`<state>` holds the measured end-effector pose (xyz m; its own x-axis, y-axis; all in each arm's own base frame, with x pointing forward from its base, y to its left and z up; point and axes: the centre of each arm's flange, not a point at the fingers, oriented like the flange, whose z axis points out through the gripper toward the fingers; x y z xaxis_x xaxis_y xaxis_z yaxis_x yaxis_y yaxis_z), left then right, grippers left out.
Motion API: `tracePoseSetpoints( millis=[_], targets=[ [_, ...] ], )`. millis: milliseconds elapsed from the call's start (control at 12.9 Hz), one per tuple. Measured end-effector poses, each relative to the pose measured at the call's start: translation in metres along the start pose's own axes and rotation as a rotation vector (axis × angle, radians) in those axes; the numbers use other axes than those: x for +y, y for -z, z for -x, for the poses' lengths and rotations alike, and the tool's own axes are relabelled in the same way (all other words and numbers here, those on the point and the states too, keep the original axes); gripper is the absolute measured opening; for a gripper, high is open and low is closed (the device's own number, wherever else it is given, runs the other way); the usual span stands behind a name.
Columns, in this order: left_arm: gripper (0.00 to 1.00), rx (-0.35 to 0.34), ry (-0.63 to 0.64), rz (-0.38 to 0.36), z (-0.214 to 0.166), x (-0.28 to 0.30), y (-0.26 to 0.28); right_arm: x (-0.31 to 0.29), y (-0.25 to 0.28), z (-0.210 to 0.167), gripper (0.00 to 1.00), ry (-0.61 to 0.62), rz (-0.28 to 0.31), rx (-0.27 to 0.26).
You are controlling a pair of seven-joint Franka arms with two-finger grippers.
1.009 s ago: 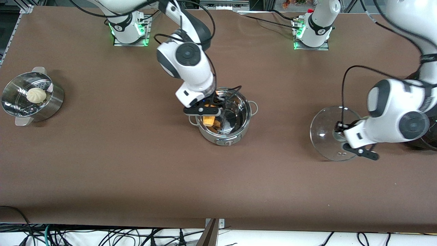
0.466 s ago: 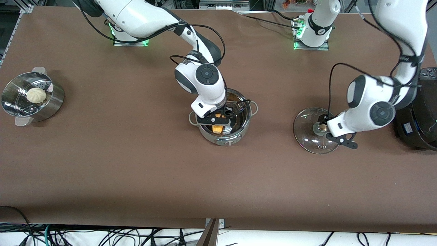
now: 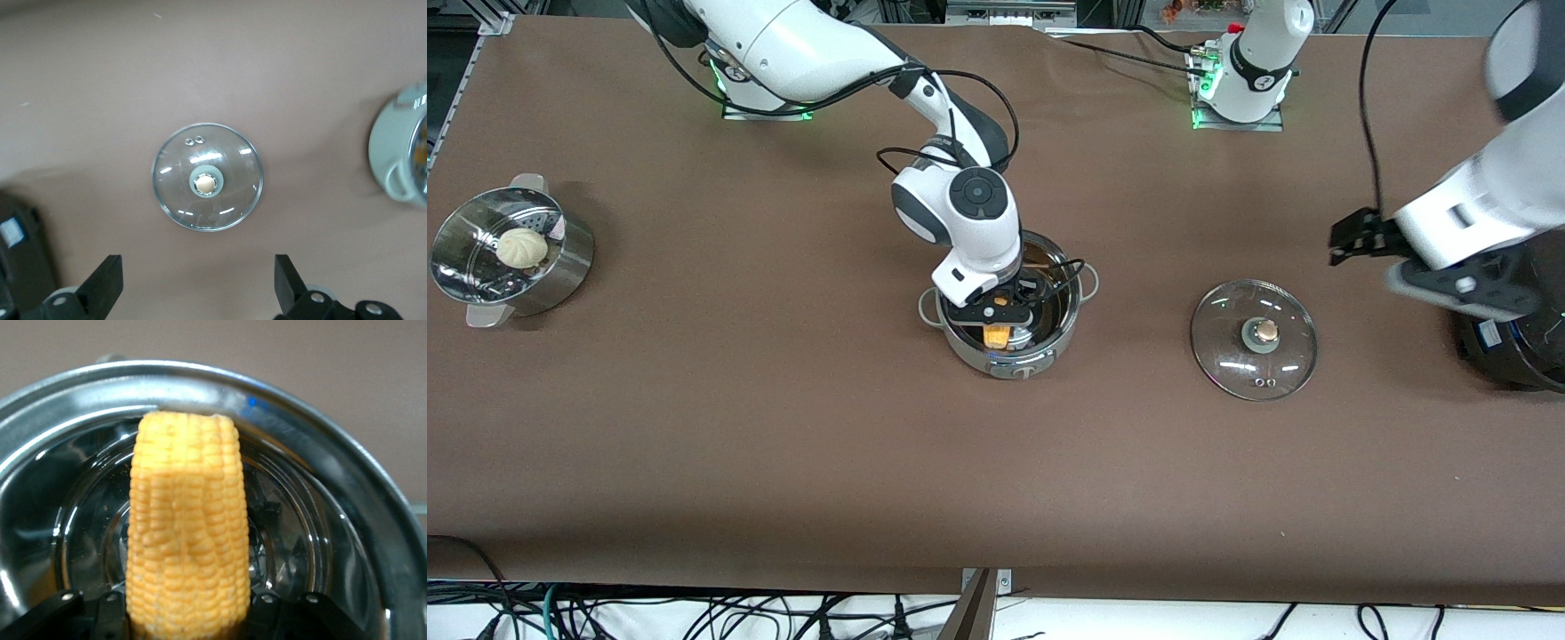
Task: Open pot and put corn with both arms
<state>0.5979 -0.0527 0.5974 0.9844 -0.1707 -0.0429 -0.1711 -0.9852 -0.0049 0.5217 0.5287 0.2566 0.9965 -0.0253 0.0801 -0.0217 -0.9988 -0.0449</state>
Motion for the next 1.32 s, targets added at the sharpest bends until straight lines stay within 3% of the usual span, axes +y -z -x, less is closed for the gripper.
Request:
tracePoseSetpoints(
  millis=[155,388,621,776,931,1164,1319],
  targets=[
    [1.00,-0.008,0.145,-0.002,0.000,-0.002,0.001,-0.004,-0.003,0.005,0.66,0.011,0.010,0.006],
    [1.00,-0.025,0.192,-0.002,0.000,-0.002,-0.005,-0.003,-0.002,0.002,1.00,0.008,0.010,0.013],
    [1.00,0.007,0.191,-0.017,0.021,0.008,-0.018,0.004,0.025,-0.022,1.00,-0.017,0.012,0.046],
    [1.00,0.013,0.193,-0.028,0.038,0.010,-0.023,0.035,0.083,-0.063,1.00,-0.020,0.053,0.072],
    [1.00,0.017,0.177,-0.031,0.044,0.007,-0.022,0.110,0.160,-0.114,1.00,0.007,0.106,0.085],
    [1.00,0.018,0.169,-0.024,0.044,0.005,-0.023,0.257,0.234,-0.169,1.00,-0.011,0.152,0.043],
    [1.00,0.018,0.167,-0.023,0.044,0.005,-0.023,0.334,0.265,-0.185,1.00,-0.103,0.135,0.025]
  ],
)
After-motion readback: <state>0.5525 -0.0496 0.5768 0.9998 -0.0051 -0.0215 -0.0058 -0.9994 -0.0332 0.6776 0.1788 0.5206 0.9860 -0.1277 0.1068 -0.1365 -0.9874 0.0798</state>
